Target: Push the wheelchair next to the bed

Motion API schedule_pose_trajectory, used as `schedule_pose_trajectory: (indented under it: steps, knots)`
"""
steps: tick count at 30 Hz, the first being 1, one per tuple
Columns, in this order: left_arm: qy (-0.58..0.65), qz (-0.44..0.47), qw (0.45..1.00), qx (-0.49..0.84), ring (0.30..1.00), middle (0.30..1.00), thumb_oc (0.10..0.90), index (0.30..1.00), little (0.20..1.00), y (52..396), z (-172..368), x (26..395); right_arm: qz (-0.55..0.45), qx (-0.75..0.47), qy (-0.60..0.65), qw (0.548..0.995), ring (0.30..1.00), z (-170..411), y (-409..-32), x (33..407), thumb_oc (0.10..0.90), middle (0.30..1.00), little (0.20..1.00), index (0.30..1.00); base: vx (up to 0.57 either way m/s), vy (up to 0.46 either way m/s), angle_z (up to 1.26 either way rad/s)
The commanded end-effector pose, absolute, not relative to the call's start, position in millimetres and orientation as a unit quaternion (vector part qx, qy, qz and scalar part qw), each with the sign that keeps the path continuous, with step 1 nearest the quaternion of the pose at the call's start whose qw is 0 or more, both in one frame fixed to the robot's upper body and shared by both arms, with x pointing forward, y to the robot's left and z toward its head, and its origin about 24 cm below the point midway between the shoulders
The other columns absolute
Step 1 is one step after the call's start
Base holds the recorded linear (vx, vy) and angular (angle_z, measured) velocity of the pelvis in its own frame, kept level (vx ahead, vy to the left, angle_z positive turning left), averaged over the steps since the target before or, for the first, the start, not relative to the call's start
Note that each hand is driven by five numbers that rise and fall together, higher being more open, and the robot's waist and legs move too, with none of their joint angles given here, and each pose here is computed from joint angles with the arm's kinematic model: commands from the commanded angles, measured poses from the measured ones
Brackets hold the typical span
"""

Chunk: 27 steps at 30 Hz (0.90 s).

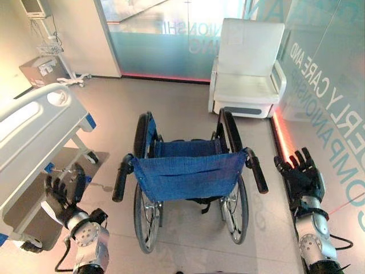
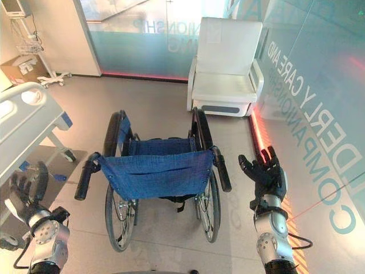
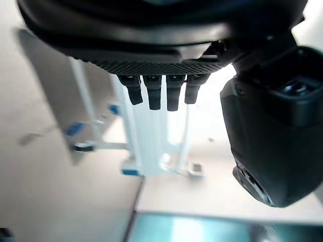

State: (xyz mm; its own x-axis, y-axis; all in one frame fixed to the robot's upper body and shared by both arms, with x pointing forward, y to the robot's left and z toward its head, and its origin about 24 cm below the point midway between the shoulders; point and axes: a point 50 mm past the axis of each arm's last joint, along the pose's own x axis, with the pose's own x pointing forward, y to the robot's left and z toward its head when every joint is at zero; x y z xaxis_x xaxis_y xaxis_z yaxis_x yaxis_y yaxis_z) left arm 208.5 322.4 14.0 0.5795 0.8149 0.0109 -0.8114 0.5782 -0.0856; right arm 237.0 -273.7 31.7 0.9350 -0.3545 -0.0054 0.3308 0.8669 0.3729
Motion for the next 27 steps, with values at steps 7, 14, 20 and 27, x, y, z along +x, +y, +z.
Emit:
schedule_pose_trajectory:
  steps: [7,14,20,27]
  knots:
    - [-0.137,0.214,0.959,0.125,0.900,0.900,0.800,0.900,0.900,311,95,256,-0.052,0.051,-0.164,0.984,0.900,110,-258,260,0.800,0.900,0.900,0.900,0.00,0.000,0.00]
    - [-0.079,0.141,0.968,0.194,0.900,0.900,0.800,0.900,0.900,317,95,254,0.000,-0.012,-0.130,0.991,0.900,115,-257,259,0.800,0.900,0.900,0.900,0.00,0.001,0.00]
    - [-0.061,0.119,0.955,0.263,0.900,0.900,0.800,0.900,0.900,322,106,256,0.041,-0.036,-0.111,0.992,0.900,120,-250,260,0.800,0.900,0.900,0.900,0.00,0.000,0.00]
    - [-0.029,0.120,0.928,0.351,0.900,0.900,0.800,0.900,0.900,331,112,252,0.078,-0.050,-0.108,0.990,0.900,128,-243,257,0.800,0.900,0.900,0.900,0.00,0.000,0.00]
